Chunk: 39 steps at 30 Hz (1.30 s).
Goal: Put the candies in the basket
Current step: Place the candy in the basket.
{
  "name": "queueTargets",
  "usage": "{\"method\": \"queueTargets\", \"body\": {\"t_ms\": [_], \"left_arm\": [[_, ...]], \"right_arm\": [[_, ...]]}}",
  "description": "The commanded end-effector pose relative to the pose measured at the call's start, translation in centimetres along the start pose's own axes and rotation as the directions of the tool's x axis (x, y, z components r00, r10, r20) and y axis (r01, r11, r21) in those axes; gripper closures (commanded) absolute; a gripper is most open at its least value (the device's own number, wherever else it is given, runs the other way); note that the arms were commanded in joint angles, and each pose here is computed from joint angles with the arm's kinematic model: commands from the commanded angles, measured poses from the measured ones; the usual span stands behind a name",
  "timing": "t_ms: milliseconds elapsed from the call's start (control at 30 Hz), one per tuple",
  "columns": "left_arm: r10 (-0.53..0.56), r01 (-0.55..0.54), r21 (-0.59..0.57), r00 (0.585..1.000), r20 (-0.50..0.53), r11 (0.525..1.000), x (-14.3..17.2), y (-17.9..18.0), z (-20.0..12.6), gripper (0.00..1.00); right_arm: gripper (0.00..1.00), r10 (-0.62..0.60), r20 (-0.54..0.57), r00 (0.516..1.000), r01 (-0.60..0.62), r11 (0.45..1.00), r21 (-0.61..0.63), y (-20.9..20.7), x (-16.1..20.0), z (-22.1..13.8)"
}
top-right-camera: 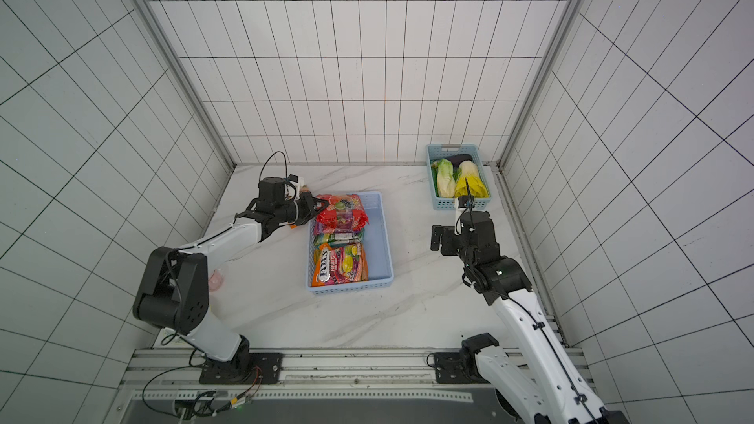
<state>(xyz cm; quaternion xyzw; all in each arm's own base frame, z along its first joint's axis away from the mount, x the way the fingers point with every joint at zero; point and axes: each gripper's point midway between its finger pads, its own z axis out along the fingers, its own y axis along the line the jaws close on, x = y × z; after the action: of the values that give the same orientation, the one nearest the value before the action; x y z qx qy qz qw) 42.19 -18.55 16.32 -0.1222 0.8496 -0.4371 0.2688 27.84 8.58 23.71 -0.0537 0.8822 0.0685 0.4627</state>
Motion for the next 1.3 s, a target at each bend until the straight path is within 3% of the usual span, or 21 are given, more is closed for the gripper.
{"method": "queueTargets", "body": {"t_ms": [0,300,500,700,967,1267], "left_arm": [[0.034,-0.033,-0.040,0.999,0.024,0.999,0.1,1.3,0.0,0.91],[0.097,-0.096,-0.116,0.995,0.006,0.989,0.1,1.8,-1.2,0.46],[0.182,-0.169,-0.176,0.981,0.064,0.970,-1.7,1.2,-3.9,0.37],[0.283,-0.263,-0.227,0.957,0.060,0.938,-3.2,0.1,-5.2,0.28],[0.135,-0.067,-0.342,0.975,0.179,0.937,-7.1,6.6,-8.3,0.23],[-0.069,0.140,-0.375,0.978,0.196,0.917,-8.5,13.7,-7.5,0.15]], "right_arm": [[0.01,0.007,0.007,1.000,-0.007,1.000,0.007,-0.3,-0.4,-0.1],[0.01,0.010,0.009,1.000,-0.010,1.000,-0.014,0.0,-0.5,-0.1],[0.01,0.012,0.012,1.000,-0.011,1.000,-0.016,0.0,-0.5,-0.2],[0.01,0.010,0.005,1.000,-0.010,1.000,-0.018,0.1,-0.4,-0.2],[0.01,0.014,0.007,1.000,-0.014,0.999,-0.030,0.2,-0.3,-0.3],[0.01,0.014,0.004,1.000,-0.014,1.000,-0.019,0.1,-0.3,-0.3]]}}
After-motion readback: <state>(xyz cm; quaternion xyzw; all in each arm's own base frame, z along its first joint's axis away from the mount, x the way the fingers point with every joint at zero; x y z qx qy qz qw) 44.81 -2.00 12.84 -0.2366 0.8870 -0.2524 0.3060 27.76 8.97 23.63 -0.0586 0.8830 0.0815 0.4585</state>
